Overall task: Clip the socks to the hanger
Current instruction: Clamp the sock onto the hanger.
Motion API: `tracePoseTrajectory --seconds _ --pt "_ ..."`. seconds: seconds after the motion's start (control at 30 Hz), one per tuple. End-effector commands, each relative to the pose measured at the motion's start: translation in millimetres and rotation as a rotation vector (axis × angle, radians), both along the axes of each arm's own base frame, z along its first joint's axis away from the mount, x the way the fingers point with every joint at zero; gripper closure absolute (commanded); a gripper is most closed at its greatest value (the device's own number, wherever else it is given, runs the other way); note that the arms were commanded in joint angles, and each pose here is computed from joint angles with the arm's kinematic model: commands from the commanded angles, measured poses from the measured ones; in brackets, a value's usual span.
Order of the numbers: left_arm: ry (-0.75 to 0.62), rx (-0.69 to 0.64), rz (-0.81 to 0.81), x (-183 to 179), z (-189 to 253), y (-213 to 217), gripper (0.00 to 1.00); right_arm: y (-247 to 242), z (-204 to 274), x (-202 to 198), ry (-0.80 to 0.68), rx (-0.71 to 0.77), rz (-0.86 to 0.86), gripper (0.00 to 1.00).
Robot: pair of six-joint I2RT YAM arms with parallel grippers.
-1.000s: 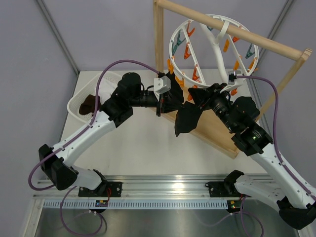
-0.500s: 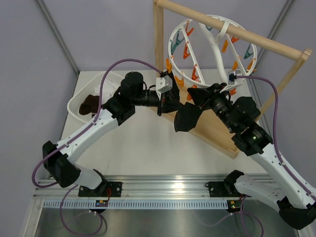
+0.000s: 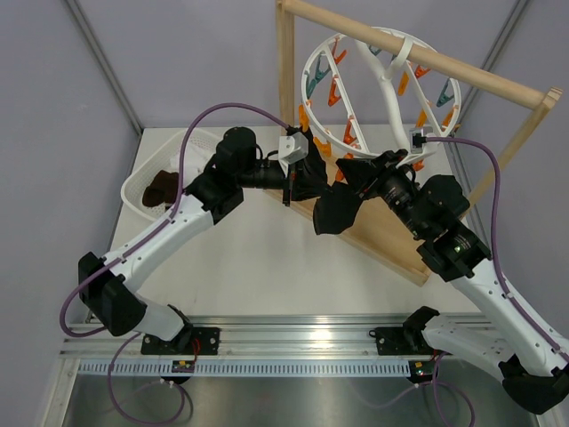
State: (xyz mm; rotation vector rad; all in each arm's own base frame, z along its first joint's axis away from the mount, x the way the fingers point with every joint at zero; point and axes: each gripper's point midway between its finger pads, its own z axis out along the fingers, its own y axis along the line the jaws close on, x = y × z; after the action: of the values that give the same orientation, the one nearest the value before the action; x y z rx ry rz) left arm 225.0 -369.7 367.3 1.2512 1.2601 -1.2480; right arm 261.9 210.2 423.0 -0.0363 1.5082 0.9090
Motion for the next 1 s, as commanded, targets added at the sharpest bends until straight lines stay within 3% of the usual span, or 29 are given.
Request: tracePoseTrajectory --seconds 0.0,0.97 --pt "-0.05 -0.05 -0.028 1 16 -2 1.0 11 1 -13 -0.018 -0.015 0.089 1.0" --pt "-0.064 -0.092 -0.057 -5 37 1 1.0 11 -2 -15 -0.011 -0.016 0.096 1.0"
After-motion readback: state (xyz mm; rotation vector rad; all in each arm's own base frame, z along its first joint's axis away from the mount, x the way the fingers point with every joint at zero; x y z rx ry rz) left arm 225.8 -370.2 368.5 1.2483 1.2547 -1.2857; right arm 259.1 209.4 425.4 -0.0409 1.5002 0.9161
